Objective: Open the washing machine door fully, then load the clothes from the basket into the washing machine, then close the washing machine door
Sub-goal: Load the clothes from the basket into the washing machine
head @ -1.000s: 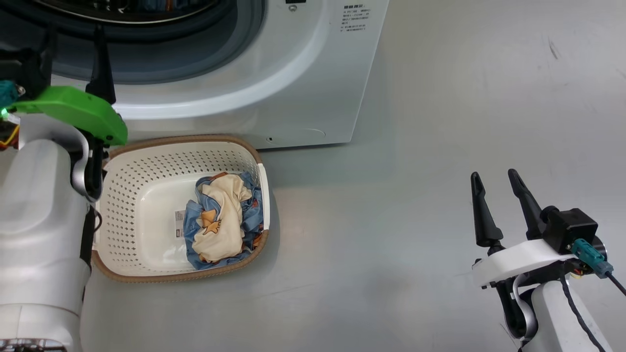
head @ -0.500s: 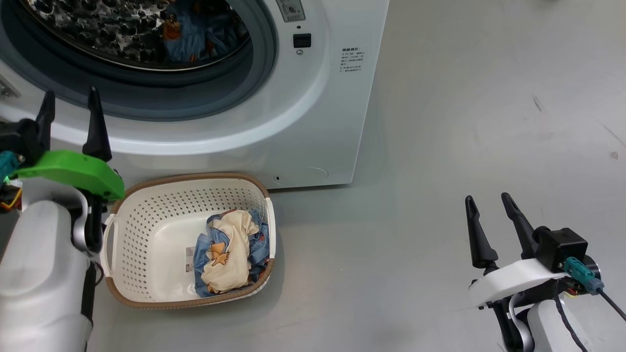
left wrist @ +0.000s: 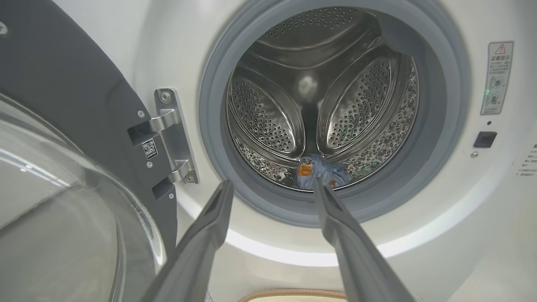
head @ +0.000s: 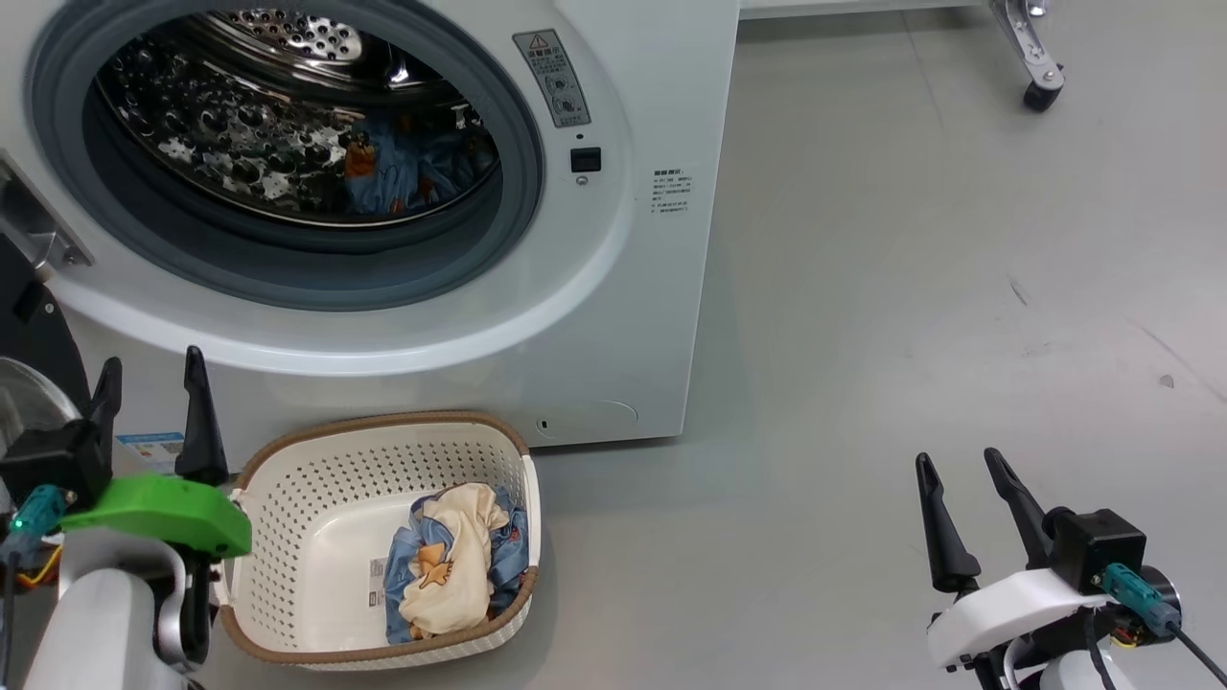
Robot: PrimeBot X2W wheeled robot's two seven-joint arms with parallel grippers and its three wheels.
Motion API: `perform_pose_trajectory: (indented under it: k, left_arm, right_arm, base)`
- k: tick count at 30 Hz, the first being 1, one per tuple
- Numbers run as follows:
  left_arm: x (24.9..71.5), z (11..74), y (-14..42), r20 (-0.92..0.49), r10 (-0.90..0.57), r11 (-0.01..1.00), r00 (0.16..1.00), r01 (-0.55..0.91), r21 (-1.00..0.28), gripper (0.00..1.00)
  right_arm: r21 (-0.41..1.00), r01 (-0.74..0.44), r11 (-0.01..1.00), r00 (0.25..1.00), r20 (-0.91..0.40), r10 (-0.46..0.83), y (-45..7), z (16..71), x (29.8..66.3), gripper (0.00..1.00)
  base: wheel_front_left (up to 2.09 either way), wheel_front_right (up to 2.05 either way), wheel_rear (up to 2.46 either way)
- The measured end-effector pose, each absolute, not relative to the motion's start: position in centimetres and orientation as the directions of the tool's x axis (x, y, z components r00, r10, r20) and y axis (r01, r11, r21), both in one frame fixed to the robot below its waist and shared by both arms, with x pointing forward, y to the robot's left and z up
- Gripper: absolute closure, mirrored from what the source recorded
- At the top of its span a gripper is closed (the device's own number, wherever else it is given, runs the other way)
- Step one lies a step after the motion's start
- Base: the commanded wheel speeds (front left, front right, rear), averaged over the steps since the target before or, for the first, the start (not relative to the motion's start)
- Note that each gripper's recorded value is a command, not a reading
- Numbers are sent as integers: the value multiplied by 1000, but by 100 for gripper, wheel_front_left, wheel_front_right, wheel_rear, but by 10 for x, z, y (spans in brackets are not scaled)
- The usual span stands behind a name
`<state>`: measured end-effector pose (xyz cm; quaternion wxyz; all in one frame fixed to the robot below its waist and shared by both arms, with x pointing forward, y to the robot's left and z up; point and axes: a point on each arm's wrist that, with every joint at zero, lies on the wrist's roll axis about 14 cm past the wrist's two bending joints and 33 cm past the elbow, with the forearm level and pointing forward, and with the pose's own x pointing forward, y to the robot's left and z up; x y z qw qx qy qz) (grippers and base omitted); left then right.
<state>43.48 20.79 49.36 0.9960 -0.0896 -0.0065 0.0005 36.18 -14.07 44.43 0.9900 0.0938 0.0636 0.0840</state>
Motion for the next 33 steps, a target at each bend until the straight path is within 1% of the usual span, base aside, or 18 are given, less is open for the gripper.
perform_pose_trajectory:
  k: [9,13,17,24,33]
  left_arm:
    - [394,492,214,22,35,984,999,-31,-178,0]
    - [374,477,224,-20,79,981,997,-82,-176,0]
    - [354,461,224,-67,83,980,994,-93,-174,0]
    - [342,460,214,-69,78,977,995,-90,-194,0]
    - [328,454,211,-93,73,978,993,-89,-187,0]
  right_arm:
    - [186,-159,970,980,-87,177,-143,452,352,0]
    - [186,-171,968,979,-78,188,-139,455,350,0]
    - [184,-162,970,981,-75,178,-143,456,347,0]
    - [182,-150,972,984,-70,165,-147,458,345,0]
    - [180,-149,972,985,-65,163,-149,459,345,0]
  base:
    - [0,0,0]
    - [0,0,0]
    - [0,0,0]
    - [0,0,0]
    - [0,0,0]
